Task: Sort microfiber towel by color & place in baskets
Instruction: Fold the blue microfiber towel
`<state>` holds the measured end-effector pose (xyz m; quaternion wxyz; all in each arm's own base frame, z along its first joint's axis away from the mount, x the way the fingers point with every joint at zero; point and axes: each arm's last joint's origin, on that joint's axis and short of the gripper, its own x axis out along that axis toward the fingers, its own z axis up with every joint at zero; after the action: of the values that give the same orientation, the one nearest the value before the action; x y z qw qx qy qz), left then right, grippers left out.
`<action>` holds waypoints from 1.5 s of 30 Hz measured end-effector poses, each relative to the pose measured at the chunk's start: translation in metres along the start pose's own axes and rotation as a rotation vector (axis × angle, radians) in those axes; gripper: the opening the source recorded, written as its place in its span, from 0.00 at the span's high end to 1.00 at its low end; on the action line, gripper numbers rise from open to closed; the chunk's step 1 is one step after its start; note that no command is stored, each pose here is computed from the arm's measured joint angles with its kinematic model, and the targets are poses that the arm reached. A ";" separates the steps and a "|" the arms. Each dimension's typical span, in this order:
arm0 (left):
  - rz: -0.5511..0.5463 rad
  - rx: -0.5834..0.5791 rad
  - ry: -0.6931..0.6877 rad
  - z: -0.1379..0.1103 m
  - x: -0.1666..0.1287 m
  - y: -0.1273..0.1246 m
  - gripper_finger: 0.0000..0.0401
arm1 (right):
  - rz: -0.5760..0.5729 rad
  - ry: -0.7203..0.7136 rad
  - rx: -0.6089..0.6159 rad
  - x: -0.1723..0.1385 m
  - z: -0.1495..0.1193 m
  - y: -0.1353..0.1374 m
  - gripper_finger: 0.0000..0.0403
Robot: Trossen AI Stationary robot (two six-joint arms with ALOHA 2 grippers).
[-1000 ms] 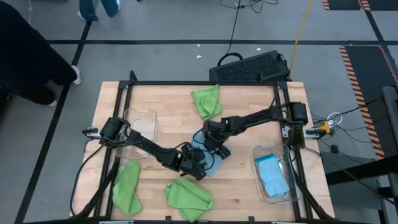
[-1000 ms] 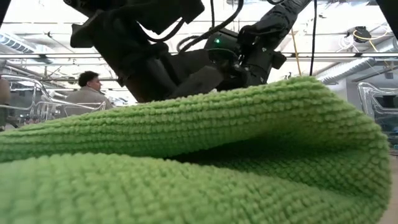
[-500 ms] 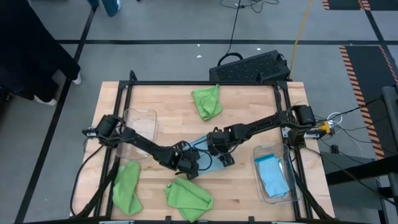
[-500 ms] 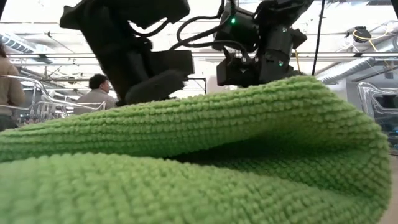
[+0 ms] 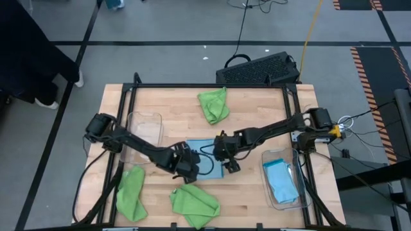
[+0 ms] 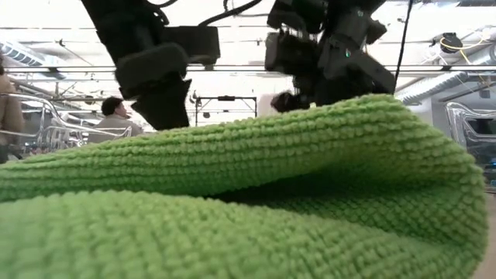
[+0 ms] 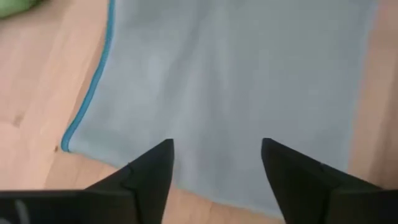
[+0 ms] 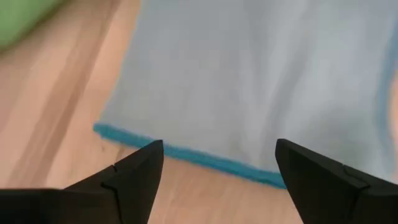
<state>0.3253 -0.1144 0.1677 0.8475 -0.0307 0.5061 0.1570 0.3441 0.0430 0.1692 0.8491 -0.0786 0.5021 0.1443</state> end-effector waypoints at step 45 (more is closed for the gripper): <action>-0.124 -0.064 0.009 -0.027 0.037 0.016 0.47 | -0.046 -0.134 0.053 0.055 -0.026 0.003 0.39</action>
<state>0.3131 -0.0961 0.1244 0.8520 -0.0898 0.5016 0.1199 0.3468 0.0482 0.1086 0.8856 -0.0576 0.4460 0.1164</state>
